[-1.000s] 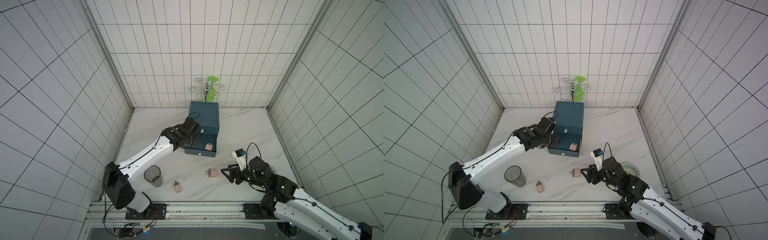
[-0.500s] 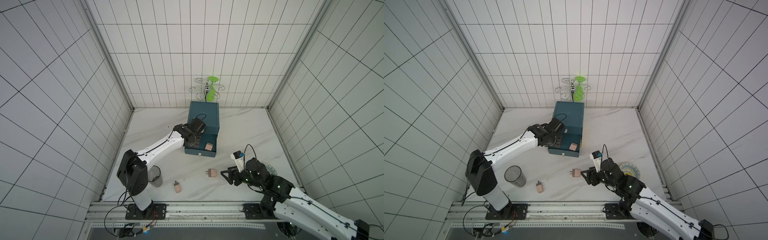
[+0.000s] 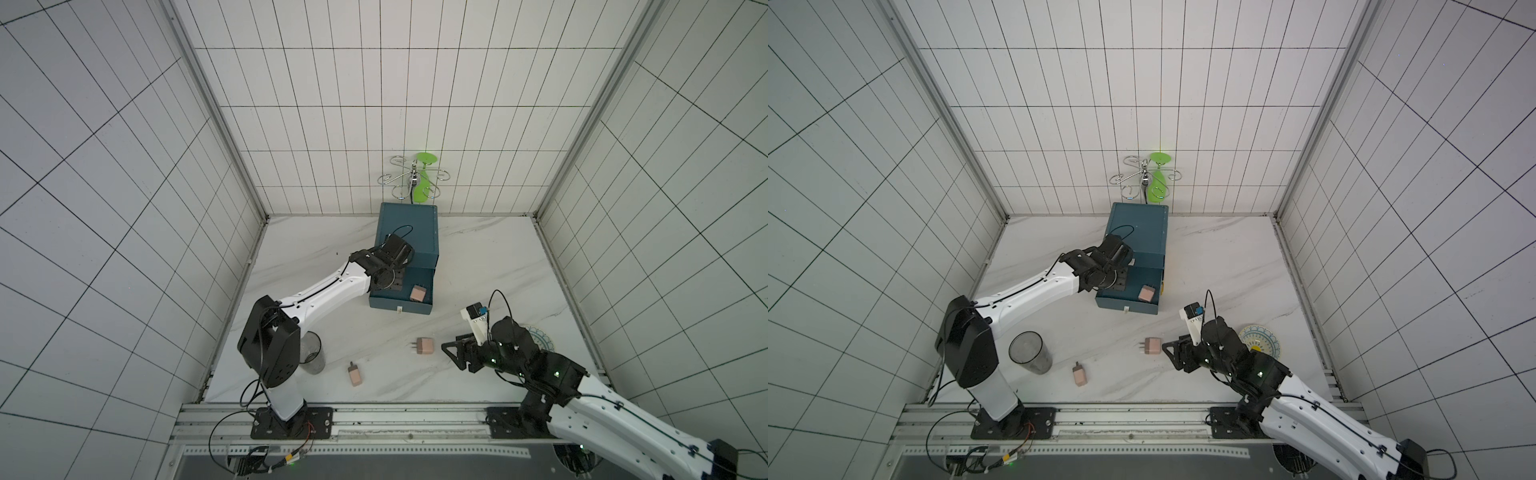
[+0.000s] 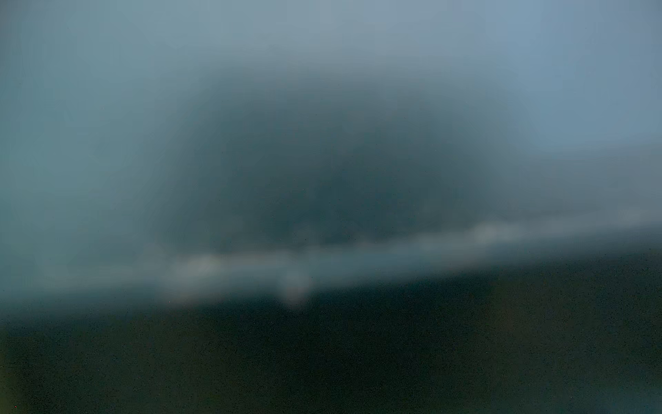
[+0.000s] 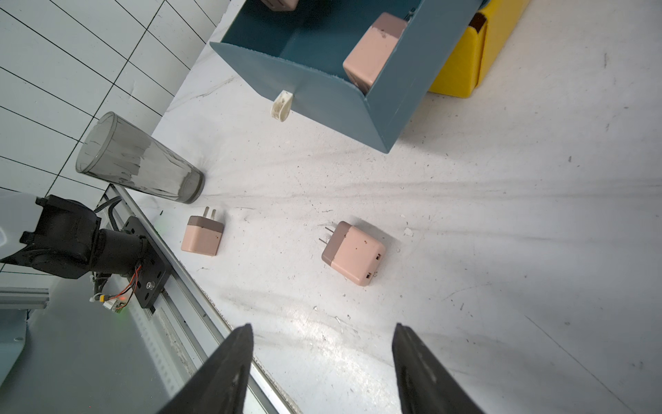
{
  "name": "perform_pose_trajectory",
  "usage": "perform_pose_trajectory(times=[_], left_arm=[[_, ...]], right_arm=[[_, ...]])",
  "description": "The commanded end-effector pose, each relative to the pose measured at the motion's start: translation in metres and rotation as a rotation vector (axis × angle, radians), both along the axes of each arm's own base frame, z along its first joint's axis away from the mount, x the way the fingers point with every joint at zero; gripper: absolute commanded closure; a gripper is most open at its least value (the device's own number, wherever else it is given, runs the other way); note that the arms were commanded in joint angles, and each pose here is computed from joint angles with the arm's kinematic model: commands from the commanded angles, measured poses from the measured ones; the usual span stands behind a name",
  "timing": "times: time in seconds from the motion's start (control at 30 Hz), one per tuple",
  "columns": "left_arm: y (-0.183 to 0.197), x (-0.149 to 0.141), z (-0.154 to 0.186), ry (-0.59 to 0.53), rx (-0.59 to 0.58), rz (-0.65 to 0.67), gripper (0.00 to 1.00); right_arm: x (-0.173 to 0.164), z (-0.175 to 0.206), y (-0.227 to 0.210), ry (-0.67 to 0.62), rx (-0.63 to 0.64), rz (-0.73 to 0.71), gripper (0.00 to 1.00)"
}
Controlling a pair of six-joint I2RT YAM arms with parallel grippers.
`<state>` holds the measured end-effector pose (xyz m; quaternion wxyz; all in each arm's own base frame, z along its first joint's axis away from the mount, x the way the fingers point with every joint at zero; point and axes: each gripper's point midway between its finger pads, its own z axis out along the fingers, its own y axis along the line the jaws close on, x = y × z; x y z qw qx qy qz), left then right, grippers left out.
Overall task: Place the plugs into the drawer by color
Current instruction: Place the plug in the drawer.
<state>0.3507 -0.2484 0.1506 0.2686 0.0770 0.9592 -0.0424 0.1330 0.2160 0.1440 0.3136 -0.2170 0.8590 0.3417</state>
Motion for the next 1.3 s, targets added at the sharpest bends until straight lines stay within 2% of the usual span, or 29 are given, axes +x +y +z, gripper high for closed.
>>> perform_pose_trajectory(times=[0.0, 0.1, 0.2, 0.4, 0.7, 0.83, 0.97, 1.13, 1.27], left_arm=[[0.019, -0.013, 0.001, 0.011, 0.027, 0.039, 1.0], [0.015, -0.013, 0.032, -0.091, -0.06, 0.025, 1.0], [0.014, -0.016, 0.041, -0.135, -0.106, 0.013, 1.0], [0.013, -0.024, 0.012, -0.019, -0.085, 0.016, 1.0], [0.0, -0.024, -0.011, 0.04, -0.084, -0.001, 1.0], [0.006, -0.023, -0.019, 0.049, -0.054, 0.029, 0.87], [0.008, -0.021, -0.022, 0.05, -0.034, 0.035, 0.83], [0.006, -0.022, -0.024, 0.06, -0.037, 0.034, 0.64], [0.005, -0.022, -0.021, 0.056, -0.049, 0.034, 0.62]], right_arm=[[0.002, -0.008, -0.004, -0.008, -0.011, -0.011, 0.34], [0.002, -0.008, -0.004, -0.007, -0.011, -0.013, 0.34], [0.002, -0.009, -0.004, -0.005, -0.01, -0.015, 0.34], [0.002, -0.011, -0.005, -0.003, -0.015, -0.019, 0.34], [0.001, -0.013, -0.006, -0.001, -0.02, -0.019, 0.34], [0.001, -0.012, -0.007, -0.006, -0.017, -0.022, 0.34], [0.001, -0.012, -0.008, -0.007, -0.016, -0.023, 0.34], [0.002, -0.013, -0.008, -0.007, -0.022, -0.026, 0.34], [0.003, -0.015, -0.009, -0.004, -0.028, -0.034, 0.34]])
